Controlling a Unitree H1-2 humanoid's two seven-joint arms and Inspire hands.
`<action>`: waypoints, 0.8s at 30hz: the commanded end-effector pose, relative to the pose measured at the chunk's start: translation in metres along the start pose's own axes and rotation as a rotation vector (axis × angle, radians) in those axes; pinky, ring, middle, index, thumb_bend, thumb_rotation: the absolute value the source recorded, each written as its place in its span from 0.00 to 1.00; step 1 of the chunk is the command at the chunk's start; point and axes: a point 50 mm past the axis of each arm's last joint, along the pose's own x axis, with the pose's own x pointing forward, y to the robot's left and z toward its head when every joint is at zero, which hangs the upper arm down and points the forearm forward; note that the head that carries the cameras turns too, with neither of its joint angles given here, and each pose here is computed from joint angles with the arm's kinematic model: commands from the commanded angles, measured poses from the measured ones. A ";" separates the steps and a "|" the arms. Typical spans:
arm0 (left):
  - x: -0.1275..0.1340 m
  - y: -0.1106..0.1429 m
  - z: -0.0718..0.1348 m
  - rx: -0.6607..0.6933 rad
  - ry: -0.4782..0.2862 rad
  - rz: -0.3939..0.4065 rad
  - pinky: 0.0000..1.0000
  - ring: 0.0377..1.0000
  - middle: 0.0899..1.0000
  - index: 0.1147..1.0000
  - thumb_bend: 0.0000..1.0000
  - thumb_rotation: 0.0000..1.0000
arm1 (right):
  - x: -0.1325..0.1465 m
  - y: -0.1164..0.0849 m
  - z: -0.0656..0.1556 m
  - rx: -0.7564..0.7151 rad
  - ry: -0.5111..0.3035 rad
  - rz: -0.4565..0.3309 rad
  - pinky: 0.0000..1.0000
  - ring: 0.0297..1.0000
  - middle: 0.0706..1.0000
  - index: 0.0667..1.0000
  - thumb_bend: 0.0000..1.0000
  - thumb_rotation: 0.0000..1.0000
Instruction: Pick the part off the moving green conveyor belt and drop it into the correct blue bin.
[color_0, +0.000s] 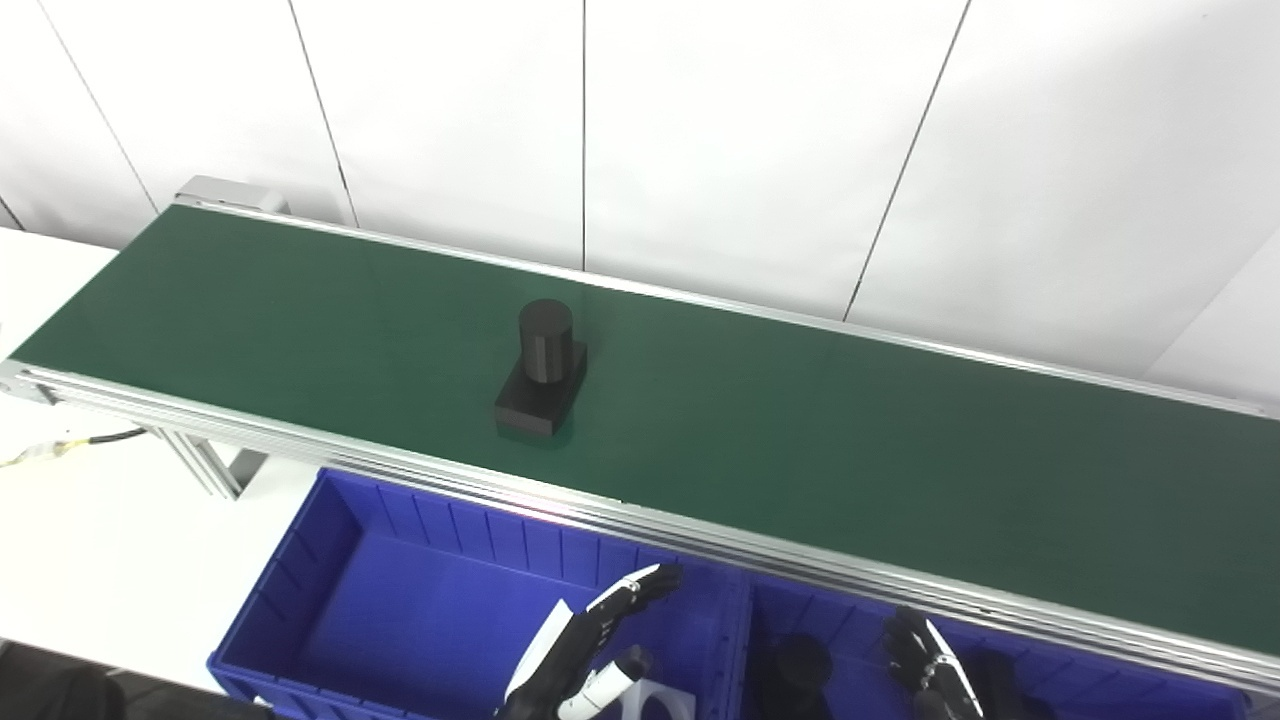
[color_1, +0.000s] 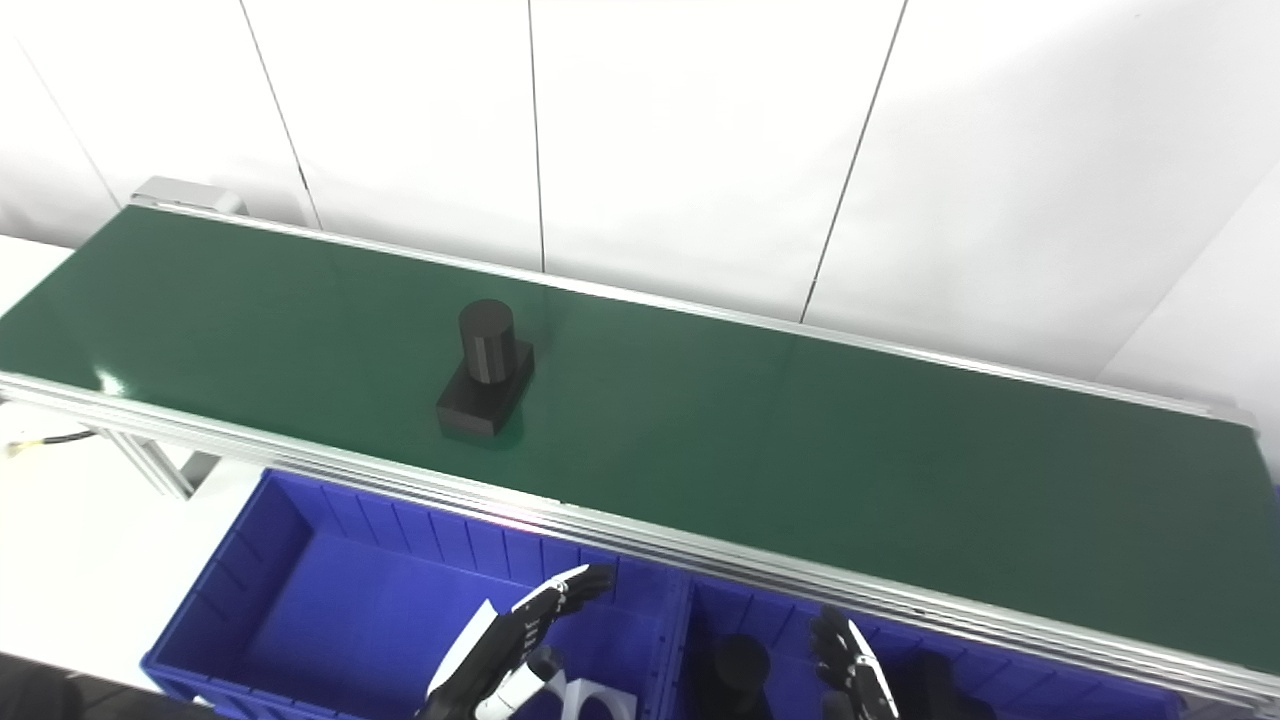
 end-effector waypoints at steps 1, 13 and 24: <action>0.006 0.004 0.007 0.006 -0.062 0.011 0.93 0.90 0.87 0.85 0.82 0.99 | 0.006 -0.001 0.009 0.024 -0.093 -0.022 0.87 0.87 0.86 0.89 0.56 0.97; 0.015 0.007 0.003 0.020 -0.056 0.028 0.90 0.88 0.86 0.85 0.81 1.00 | 0.046 -0.011 0.073 -0.096 -0.338 -0.096 0.76 0.78 0.78 0.82 0.74 0.89; 0.024 0.011 -0.002 0.031 -0.049 0.035 0.90 0.88 0.86 0.86 0.77 1.00 | 0.126 -0.015 0.129 -0.259 -0.415 -0.069 0.78 0.83 0.83 0.87 0.75 0.83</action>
